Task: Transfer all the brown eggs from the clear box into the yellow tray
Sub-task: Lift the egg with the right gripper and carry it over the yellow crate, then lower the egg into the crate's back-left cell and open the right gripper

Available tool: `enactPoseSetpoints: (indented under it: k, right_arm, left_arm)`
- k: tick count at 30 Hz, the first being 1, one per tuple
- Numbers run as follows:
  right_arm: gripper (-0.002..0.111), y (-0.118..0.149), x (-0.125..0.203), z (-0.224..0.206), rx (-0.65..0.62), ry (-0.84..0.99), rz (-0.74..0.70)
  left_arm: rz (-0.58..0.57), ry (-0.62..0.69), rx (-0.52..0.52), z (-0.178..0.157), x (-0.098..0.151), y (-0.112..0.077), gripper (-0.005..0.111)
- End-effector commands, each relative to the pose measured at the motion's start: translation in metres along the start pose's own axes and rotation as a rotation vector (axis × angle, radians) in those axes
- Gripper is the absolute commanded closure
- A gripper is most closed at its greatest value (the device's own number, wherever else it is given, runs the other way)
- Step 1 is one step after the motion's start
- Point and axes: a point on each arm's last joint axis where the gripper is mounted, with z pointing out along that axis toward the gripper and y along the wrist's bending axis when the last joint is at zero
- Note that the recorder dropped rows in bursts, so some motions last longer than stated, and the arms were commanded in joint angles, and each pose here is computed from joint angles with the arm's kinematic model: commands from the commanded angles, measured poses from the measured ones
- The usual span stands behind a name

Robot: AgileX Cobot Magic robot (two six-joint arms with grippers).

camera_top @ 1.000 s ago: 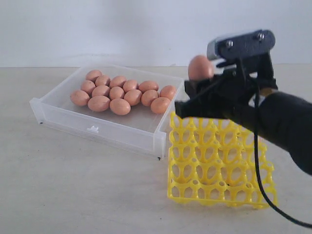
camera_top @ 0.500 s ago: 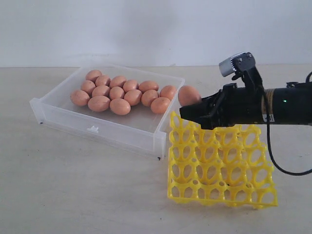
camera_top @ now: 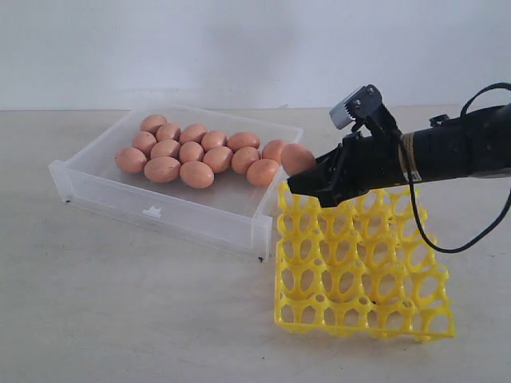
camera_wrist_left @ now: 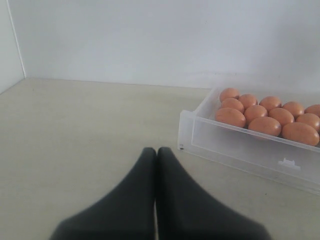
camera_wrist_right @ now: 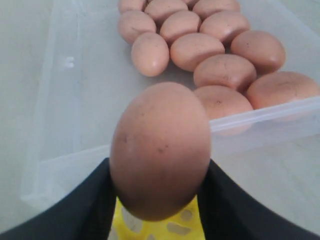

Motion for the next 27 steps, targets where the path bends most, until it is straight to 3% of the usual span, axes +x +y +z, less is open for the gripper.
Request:
enactPoseSetpoints:
  k: [1,27]
  right_arm:
    - [0.109,-0.009,0.008,0.008,-0.007,0.025,-0.001]
    - [0.108,-0.013,0.014,0.018,-0.012,0.045,-0.047]
  left_arm:
    - [-0.004,-0.005,0.007,0.000,-0.001,0.000,0.111]
    - [-0.004,-0.005,0.007,0.000,-0.001,0.000,0.111]
